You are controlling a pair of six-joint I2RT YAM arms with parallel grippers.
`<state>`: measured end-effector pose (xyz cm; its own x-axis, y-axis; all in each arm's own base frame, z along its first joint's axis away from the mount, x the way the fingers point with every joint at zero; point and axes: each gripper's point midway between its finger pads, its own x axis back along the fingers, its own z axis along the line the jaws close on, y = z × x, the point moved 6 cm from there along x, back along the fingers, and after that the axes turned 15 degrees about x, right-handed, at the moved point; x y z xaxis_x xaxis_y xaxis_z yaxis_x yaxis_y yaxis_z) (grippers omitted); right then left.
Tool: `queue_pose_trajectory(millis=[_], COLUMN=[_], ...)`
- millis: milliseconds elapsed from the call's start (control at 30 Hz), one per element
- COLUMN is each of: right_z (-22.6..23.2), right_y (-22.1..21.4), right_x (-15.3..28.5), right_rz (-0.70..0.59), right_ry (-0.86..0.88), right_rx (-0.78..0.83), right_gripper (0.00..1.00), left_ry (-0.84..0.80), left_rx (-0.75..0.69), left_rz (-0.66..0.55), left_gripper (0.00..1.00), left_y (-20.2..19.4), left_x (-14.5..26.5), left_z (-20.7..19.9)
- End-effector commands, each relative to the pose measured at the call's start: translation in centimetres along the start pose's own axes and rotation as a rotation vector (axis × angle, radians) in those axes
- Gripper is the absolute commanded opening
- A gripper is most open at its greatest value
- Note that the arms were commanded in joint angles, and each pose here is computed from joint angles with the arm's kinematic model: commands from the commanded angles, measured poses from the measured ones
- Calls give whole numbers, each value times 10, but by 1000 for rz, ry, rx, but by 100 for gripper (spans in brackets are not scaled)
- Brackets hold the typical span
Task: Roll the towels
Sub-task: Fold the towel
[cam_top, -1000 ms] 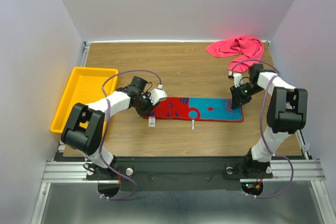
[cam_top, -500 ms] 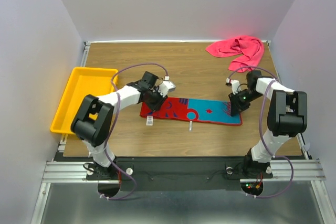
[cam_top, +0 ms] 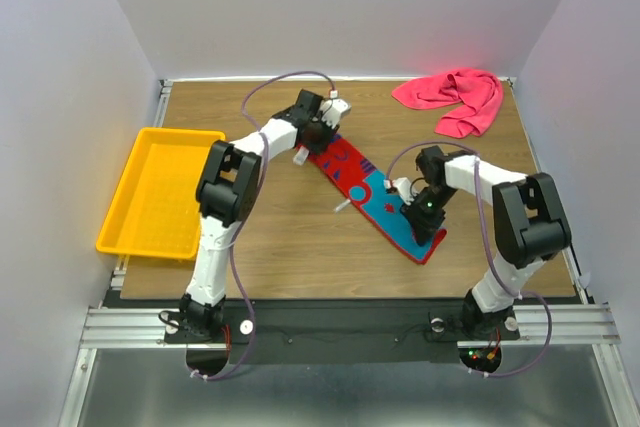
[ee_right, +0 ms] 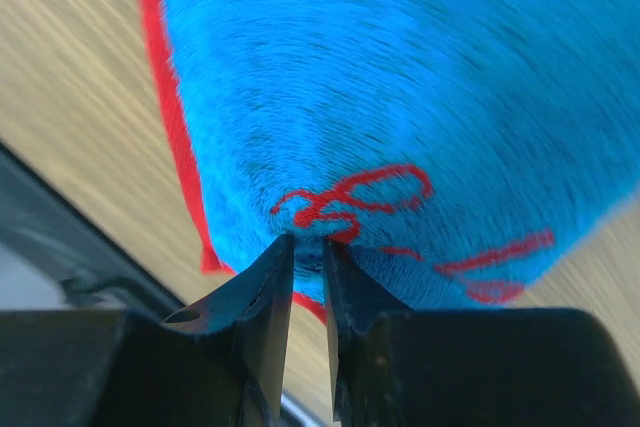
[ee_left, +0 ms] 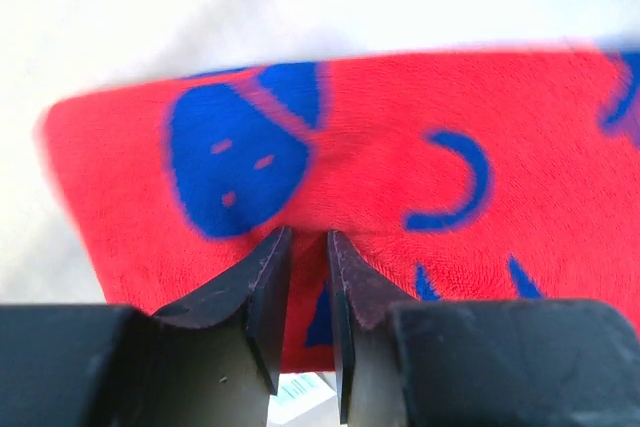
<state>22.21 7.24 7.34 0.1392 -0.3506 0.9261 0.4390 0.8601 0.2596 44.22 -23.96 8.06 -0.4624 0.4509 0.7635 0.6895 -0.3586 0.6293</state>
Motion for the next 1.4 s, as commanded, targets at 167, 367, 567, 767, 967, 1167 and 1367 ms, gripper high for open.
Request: queue_pose_trajectory(millis=[167, 367, 567, 767, 967, 1167, 1367], right_z=[31, 47, 23, 13, 11, 32, 62], right_y=[79, 98, 81, 53, 33, 32, 66], right_x=[-16, 37, 35, 4, -10, -30, -52], right_rz=[-202, -331, -218, -60, 25, -5, -86], right_ry=[243, 191, 49, 66, 68, 214, 371], right_rx=[45, 120, 158, 145, 157, 134, 159], right_gripper=[27, 29, 25, 21, 18, 18, 18], left_ry=[-1, -67, -111, -135, -171, -199, -216], left_rx=[-14, 65, 73, 164, 217, 264, 247], left_rz=[-218, -250, -262, -204, -127, -108, -164], left_gripper=[48, 51, 53, 53, 48, 47, 54], left_y=[99, 91, 51, 23, -3, -1, 15], left_x=[12, 71, 109, 107, 81, 67, 95], left_z=[23, 22, 1, -13, -34, -38, -15])
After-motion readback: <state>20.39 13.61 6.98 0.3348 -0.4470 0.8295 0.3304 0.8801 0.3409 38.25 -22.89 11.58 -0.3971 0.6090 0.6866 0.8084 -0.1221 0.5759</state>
